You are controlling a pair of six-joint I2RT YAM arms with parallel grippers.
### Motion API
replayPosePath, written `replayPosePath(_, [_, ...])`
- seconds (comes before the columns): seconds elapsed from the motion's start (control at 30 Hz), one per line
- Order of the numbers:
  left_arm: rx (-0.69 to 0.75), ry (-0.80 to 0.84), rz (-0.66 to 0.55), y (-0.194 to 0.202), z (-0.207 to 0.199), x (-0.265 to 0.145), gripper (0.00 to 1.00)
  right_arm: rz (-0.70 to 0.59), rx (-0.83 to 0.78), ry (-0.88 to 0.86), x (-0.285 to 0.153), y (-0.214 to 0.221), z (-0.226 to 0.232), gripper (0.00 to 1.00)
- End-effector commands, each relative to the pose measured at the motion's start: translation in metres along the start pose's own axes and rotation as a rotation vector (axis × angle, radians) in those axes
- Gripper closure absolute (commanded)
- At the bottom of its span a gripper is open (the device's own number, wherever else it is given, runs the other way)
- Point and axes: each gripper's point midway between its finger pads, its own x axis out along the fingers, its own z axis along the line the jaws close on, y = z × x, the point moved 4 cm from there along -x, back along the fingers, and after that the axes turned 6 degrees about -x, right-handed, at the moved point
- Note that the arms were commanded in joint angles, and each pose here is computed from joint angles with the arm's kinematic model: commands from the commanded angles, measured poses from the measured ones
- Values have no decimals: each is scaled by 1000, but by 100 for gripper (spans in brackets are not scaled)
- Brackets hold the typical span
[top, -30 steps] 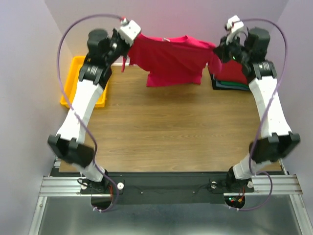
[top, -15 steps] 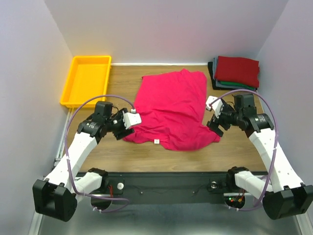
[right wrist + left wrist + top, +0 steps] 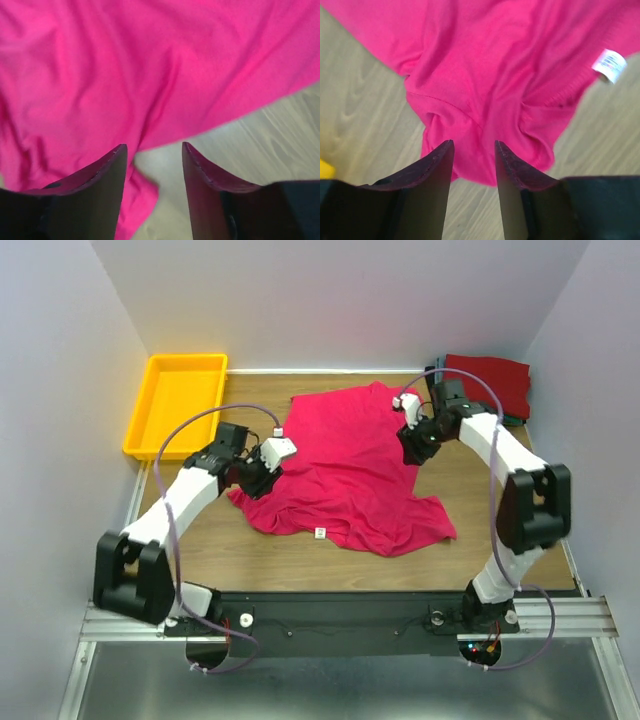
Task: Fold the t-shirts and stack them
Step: Flatten the tshirt out
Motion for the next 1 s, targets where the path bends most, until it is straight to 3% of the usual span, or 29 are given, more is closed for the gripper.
replayPosePath(0.0, [-191,-51,78,0,18,26,54,1,84,16,42,-17,-23,51])
replayPosePath(0.13, [-261,-24,168,12,22,50,55,98,123,12,83,1,-33,61])
replayPosePath(0.33, [-298,-39,329,49,24,71,60,271,106,-2,106,48,-16,62])
replayPosePath(0.47, [-275,-96,411,65,39,81,66,395,85,-126,100,85,31,63])
replayPosePath(0.57, [-239,-153,416,54,69,96,68,445,23,-274,89,88,80,65])
replayPosePath(0.63, [-216,-194,356,18,99,103,69,469,-15,-397,83,89,116,65])
replayPosePath(0.67, [-225,-190,369,17,107,116,69,473,-44,-545,75,80,156,65])
replayPosePath(0.7, [-213,-230,303,-15,128,115,68,449,-79,-603,71,67,173,64])
replayPosePath(0.77, [-232,-256,280,-32,147,126,64,386,-90,-772,57,39,214,60])
replayPosePath(0.83, [-250,-287,182,-72,168,114,59,291,-70,-784,51,1,212,57])
replayPosePath(0.97, [-298,-222,11,-109,168,72,50,236,-9,-628,35,-14,155,53])
